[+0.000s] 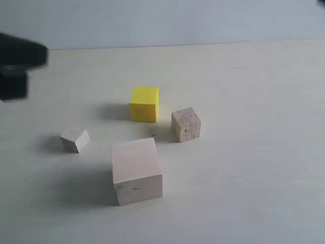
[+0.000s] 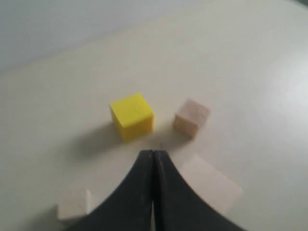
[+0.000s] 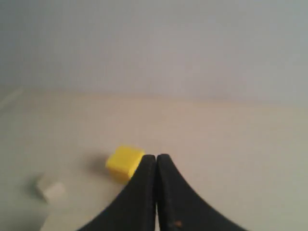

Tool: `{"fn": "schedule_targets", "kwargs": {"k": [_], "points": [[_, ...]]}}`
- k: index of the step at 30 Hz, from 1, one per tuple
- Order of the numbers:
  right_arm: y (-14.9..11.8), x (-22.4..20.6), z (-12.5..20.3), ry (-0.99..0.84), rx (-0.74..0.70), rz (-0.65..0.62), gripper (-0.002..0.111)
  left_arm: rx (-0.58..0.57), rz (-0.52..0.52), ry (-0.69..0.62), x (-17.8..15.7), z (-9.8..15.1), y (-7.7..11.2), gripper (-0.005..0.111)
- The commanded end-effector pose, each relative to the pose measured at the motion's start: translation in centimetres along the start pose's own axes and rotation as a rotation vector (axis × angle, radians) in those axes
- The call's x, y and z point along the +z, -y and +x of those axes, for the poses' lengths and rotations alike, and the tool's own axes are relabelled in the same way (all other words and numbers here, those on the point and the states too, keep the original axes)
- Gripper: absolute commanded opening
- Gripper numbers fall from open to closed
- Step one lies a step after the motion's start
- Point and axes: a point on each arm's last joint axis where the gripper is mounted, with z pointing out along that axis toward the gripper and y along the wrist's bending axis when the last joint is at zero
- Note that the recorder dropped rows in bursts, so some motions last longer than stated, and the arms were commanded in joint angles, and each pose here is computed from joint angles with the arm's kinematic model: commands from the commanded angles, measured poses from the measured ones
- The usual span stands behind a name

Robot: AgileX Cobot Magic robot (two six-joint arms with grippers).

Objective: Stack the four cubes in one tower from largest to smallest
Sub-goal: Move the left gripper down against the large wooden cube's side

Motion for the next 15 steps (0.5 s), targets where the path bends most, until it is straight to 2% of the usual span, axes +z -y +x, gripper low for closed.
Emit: {"fn": "schedule_targets", "kwargs": {"k": [1, 3, 7, 15], "points": [[-1.0, 2.8, 3.5, -0.402, 0.141, -0.023, 0.000, 0.017, 0.108, -0.221, 2.9, 1.6, 2.1, 0.000], [-1.2, 3.6, 4.3, -0.486, 0.188, -0.024, 0.000, -0.009, 0.126, -0.250, 3.7, 1.8, 2.4, 0.000], [-1.2, 4.7, 4.9, -0.526, 0.195, -0.012, 0.000, -0.071, 0.145, -0.247, 4.7, 1.8, 2.7, 0.000], [-1.2, 5.2, 4.0, -0.424, 0.205, -0.027, 0.000, -0.132, 0.156, -0.244, 6.0, 1.8, 2.8, 0.000]]}}
